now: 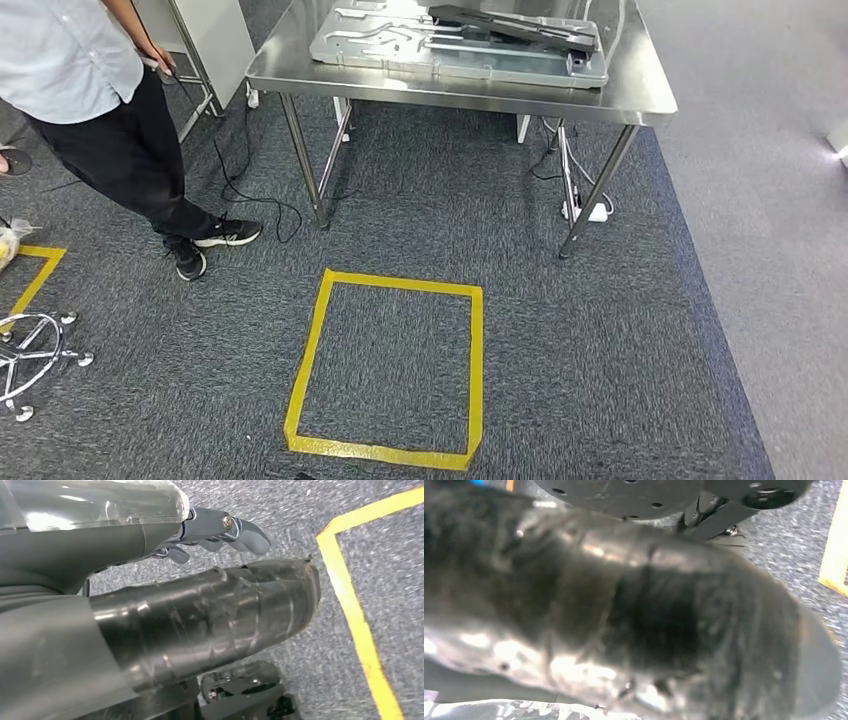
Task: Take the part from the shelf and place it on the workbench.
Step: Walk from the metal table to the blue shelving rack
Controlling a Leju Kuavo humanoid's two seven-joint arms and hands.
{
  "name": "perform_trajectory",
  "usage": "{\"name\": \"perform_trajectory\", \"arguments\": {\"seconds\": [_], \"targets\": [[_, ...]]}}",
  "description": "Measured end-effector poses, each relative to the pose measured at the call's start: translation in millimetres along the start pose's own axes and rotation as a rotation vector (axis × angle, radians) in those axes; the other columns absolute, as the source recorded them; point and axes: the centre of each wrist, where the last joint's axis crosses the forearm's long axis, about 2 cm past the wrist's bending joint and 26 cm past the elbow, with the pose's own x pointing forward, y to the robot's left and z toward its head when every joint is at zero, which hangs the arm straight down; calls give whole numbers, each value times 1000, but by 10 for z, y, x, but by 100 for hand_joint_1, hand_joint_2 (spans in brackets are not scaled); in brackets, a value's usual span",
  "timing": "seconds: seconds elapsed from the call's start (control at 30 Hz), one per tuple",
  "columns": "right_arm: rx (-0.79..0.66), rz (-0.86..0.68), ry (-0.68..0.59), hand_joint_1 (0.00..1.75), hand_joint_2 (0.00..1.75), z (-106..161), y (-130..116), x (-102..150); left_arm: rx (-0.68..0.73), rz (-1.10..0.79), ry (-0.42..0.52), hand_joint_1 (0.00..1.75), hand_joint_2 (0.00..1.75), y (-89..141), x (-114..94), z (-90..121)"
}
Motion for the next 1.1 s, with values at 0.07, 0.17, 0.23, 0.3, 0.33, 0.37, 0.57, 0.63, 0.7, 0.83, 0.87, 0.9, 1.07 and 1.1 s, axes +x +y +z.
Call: {"name": "perform_trajectory", "arguments": {"seconds": [0.07,0.17,0.23,0.3,0.33,0.37,0.57,0.63,0.7,0.83,0.87,0.9,1.07,1.1], "targets": [[5,-2,3,0,0,2,1,-4,0,-1,0,0,0,1,-5,1],[16,-8,9,0,0,-1,3,2,0,-1,-3,0,0,2,-4,0],[21,-14,14,0,0,-3,6,7,0,-1,-4,0,0,3,-3,-1],[26,-18,21,0,0,-1,7,1,0,-1,-5,0,0,4,-2,-1],[27,-19,24,0,0,1,6,-2,0,-1,-5,0,0,4,-2,-2],[27,-20,26,0,0,2,6,-4,0,-1,-5,0,0,5,-3,-2],[35,-22,33,0,0,9,9,-17,-1,-2,-3,0,0,9,-15,0],[43,-24,35,0,0,12,20,-18,-2,-2,-3,0,0,10,-16,0],[49,-25,33,0,0,11,38,-4,-2,-2,-3,0,0,13,-19,-1],[51,-25,31,0,0,8,45,7,-3,-2,-2,0,0,16,-35,2],[51,-25,32,0,0,10,43,2,-2,-2,-2,0,0,17,-35,2],[51,-25,32,0,0,11,43,0,-2,-3,-2,0,0,19,-32,0],[52,-23,34,0,0,13,44,-4,-2,-3,0,0,0,21,-43,3],[53,-22,35,0,0,16,42,-10,-2,-3,-1,0,0,22,-42,1]]}}
